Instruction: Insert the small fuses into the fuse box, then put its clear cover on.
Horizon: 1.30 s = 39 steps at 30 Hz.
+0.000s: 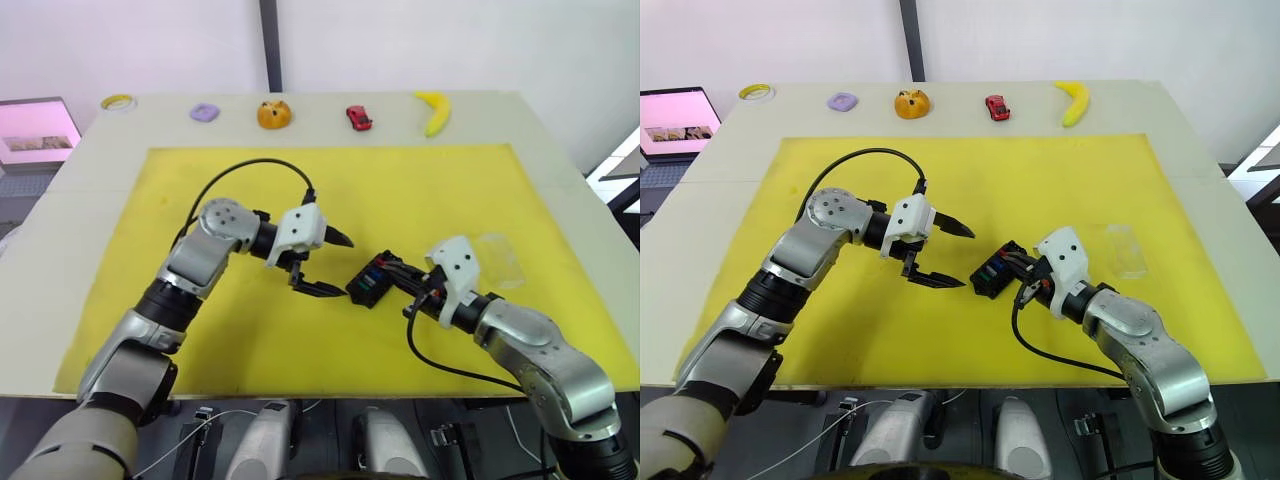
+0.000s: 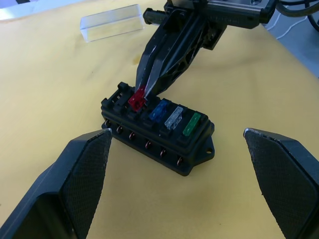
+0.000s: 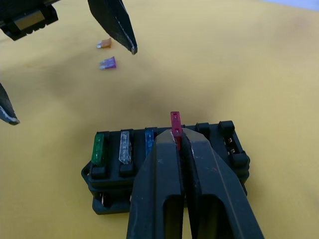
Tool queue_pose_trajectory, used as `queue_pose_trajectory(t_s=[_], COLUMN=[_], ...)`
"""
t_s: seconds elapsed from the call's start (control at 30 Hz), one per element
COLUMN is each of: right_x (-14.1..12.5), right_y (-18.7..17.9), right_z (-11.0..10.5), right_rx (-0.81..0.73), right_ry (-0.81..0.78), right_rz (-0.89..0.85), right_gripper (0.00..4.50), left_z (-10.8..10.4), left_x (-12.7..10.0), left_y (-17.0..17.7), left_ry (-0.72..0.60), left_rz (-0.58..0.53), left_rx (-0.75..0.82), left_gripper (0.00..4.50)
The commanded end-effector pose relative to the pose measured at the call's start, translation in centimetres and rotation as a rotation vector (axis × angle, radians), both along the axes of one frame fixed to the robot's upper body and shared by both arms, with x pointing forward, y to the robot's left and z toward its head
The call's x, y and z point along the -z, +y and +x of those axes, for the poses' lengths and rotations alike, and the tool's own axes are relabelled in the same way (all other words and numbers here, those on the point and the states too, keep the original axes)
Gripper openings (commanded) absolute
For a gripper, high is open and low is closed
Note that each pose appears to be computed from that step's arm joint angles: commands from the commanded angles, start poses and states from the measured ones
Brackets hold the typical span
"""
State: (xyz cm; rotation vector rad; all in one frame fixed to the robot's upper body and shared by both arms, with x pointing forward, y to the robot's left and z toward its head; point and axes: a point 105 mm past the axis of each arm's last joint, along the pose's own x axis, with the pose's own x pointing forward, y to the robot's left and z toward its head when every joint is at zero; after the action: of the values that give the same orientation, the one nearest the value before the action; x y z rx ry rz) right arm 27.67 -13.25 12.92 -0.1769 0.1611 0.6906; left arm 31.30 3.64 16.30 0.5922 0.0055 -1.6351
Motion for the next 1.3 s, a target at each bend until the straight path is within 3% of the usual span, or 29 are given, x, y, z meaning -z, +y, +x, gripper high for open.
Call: queue_pose_trajectory(t_s=[0.03,1.0,1.3], right_x=[-0.1,-0.5,-2.7], right_y=[0.3,-0.5,-0.2], right_z=[-0.1,0.6,0.3], right_rx=[-0.011,-0.031,-0.060], right_ry=[-0.013,-0.020,-0.074], right_rz=[0.002,-0.052,-0.017], right_gripper=[0.00,0.00,0.00], left_z=[0.0,0.0,0.0], left_x=[-1.5,-1.6,-1.6], left_y=[0.0,-0.1,0.0], left_ry=[-0.061,-0.057,-0.057], left_rz=[-0.025,-0.033,-0.034], left_rx=[0.006,0.000,-0.008], left_gripper=[4.45,4.45,4.45])
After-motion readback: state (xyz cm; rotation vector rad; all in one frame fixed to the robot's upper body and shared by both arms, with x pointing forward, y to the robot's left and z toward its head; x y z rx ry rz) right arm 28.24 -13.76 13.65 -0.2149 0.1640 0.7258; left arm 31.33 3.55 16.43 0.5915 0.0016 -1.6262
